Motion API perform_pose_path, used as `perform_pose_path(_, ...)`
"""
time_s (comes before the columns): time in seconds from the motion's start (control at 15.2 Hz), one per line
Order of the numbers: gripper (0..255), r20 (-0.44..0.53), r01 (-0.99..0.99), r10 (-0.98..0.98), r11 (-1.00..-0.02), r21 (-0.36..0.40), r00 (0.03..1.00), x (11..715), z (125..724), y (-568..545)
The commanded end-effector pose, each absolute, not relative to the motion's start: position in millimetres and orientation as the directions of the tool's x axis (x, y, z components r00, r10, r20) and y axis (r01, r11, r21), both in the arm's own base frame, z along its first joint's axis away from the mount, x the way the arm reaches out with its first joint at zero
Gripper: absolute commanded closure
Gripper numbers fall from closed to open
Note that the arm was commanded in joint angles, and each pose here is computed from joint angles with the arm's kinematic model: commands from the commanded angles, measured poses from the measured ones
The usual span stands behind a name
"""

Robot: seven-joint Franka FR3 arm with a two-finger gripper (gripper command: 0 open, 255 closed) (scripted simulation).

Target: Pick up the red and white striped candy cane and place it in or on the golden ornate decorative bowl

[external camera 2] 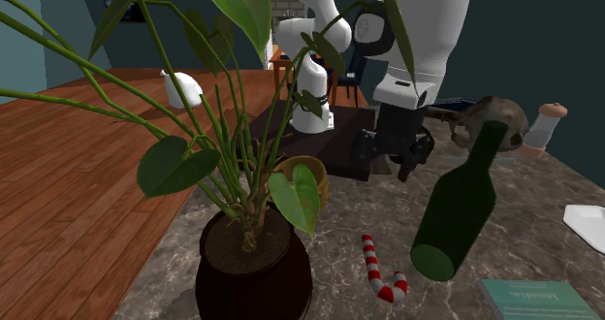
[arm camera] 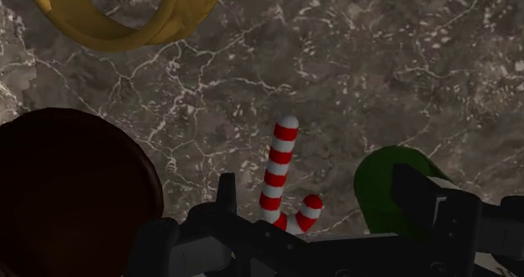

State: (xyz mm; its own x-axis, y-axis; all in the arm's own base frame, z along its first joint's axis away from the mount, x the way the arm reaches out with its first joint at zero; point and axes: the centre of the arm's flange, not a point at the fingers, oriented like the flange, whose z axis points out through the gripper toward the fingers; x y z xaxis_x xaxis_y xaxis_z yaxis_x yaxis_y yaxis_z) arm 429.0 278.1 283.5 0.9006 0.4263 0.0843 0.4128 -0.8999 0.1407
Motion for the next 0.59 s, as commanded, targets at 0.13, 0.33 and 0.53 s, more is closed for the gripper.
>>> perform_pose_path(0.13,0,0.089,0.428,0.442,-0.893,0.142,0.893,432.0,259.5,286.1)
perform_pose_path(0.33,0,0.089,0.428,0.442,-0.893,0.142,0.893,434.3,243.8,284.7)
perform_pose_path(0.53,0,0.089,0.428,0.442,-0.893,0.142,0.893,435.4,235.6,283.9)
